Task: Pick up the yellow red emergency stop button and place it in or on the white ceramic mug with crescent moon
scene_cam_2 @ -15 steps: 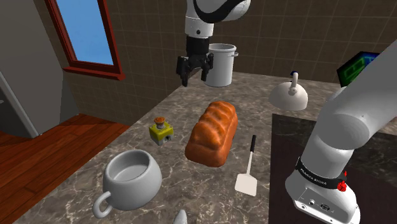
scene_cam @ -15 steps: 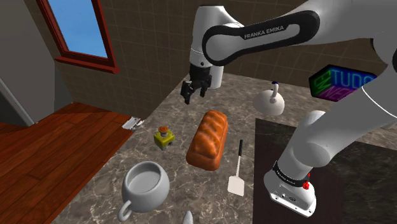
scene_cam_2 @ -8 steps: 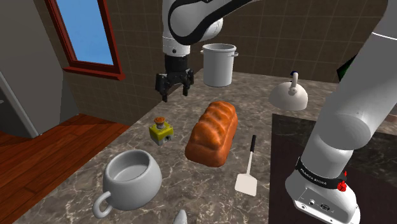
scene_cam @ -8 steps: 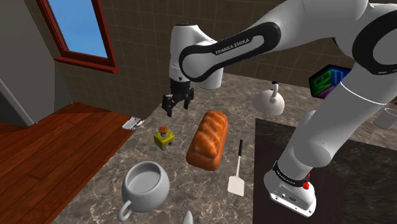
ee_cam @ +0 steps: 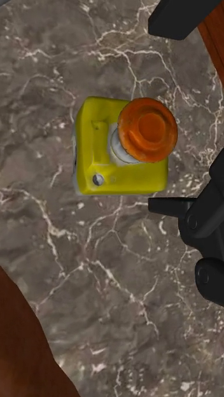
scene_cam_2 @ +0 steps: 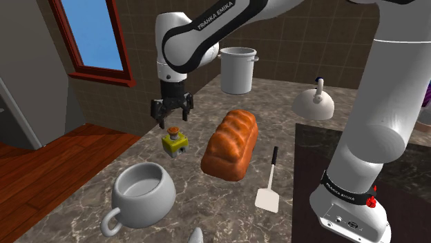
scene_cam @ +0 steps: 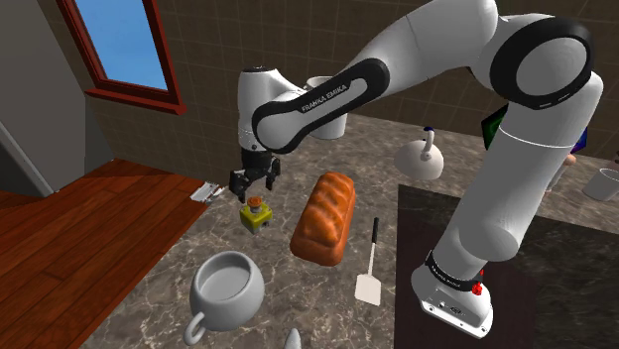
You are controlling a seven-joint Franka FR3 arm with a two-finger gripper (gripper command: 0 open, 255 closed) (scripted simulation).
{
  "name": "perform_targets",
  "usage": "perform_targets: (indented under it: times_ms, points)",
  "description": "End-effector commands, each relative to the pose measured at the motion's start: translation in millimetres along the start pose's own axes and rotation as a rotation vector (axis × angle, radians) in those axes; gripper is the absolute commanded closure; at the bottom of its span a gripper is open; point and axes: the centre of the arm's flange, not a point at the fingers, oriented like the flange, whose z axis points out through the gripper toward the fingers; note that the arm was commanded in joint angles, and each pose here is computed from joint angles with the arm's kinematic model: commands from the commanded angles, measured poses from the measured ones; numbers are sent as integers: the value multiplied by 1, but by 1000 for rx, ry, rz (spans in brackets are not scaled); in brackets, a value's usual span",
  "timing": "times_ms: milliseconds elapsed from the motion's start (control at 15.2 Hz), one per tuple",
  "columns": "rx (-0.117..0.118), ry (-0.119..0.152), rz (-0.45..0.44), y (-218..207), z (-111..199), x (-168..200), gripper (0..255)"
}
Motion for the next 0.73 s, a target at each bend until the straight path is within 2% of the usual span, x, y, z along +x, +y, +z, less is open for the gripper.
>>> perform_targets:
  times_ms: [0, 264, 660]
  points:
    - [1, 0, 0, -1, 11, 1, 0]
    - [1, 0, 0, -1, 30, 1, 0]
    - [1, 0, 0, -1, 30, 1, 0]
